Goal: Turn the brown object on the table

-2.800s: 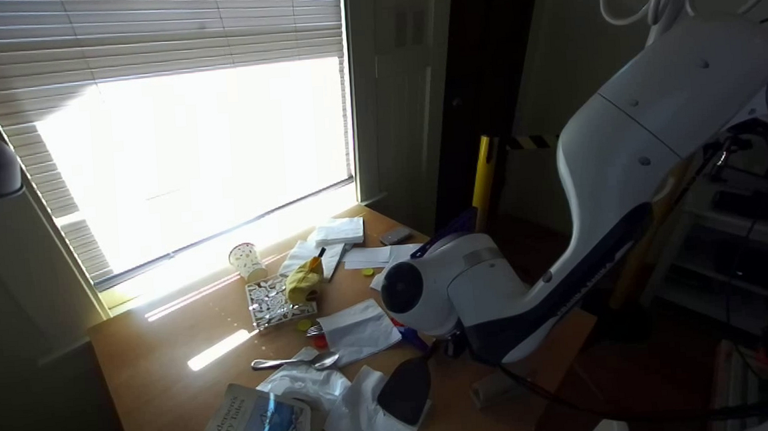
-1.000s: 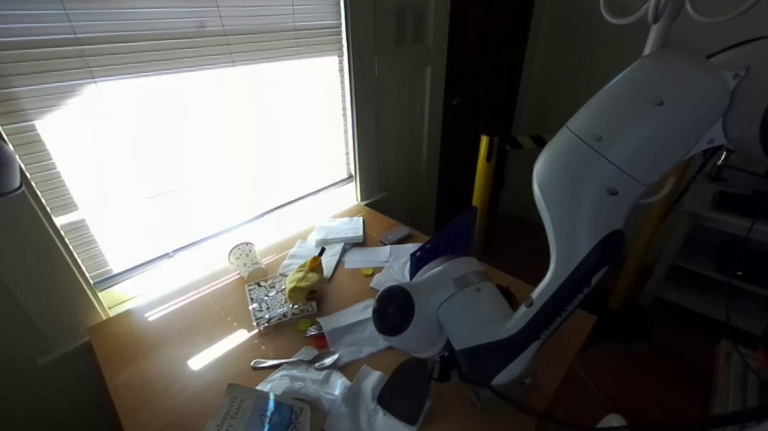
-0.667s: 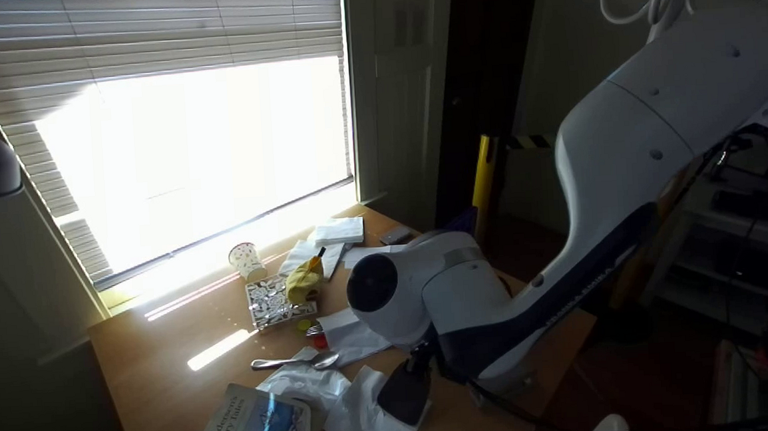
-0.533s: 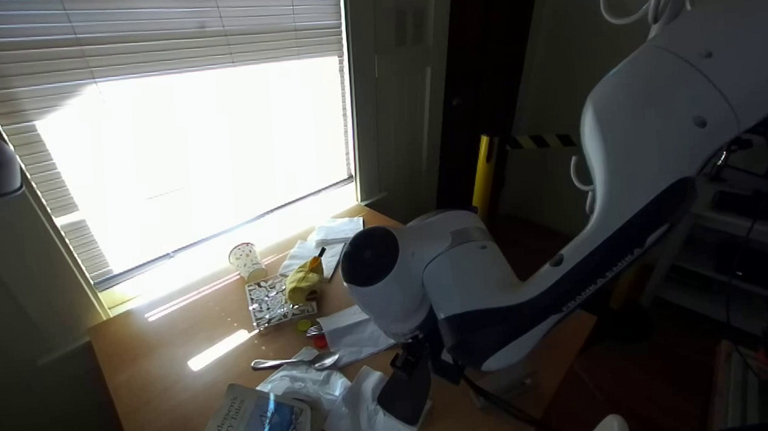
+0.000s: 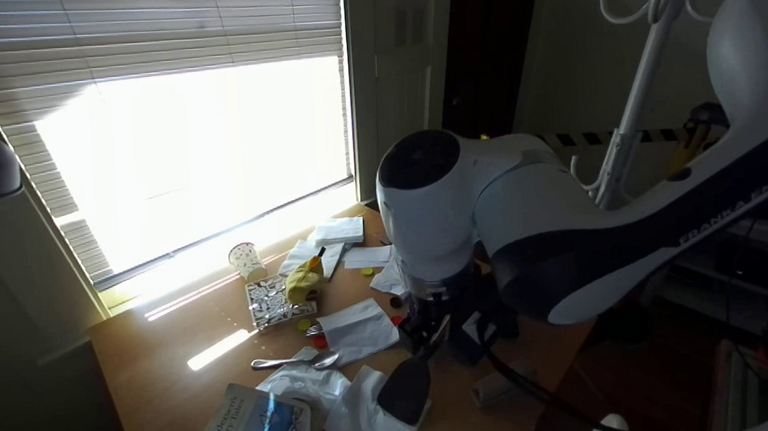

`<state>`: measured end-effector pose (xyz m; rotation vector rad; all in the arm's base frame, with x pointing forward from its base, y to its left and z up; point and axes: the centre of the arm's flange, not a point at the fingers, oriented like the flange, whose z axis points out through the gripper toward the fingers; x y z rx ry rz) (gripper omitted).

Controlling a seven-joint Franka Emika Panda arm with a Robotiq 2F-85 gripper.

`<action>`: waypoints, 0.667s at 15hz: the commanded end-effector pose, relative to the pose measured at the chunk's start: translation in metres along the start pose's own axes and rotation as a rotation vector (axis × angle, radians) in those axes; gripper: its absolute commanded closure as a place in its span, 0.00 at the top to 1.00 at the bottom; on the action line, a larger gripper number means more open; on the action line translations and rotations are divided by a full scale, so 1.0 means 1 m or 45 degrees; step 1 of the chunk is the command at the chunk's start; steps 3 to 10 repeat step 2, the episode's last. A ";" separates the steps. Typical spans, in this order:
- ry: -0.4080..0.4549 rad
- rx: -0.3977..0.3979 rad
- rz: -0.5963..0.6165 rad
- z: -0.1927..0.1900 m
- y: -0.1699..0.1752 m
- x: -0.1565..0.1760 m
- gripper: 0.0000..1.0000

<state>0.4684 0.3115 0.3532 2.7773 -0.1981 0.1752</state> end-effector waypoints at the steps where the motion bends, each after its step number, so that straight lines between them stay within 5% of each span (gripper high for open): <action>1: -0.002 0.002 0.007 -0.002 0.004 -0.002 1.00; 10: -0.004 0.001 0.011 -0.002 0.006 -0.003 1.00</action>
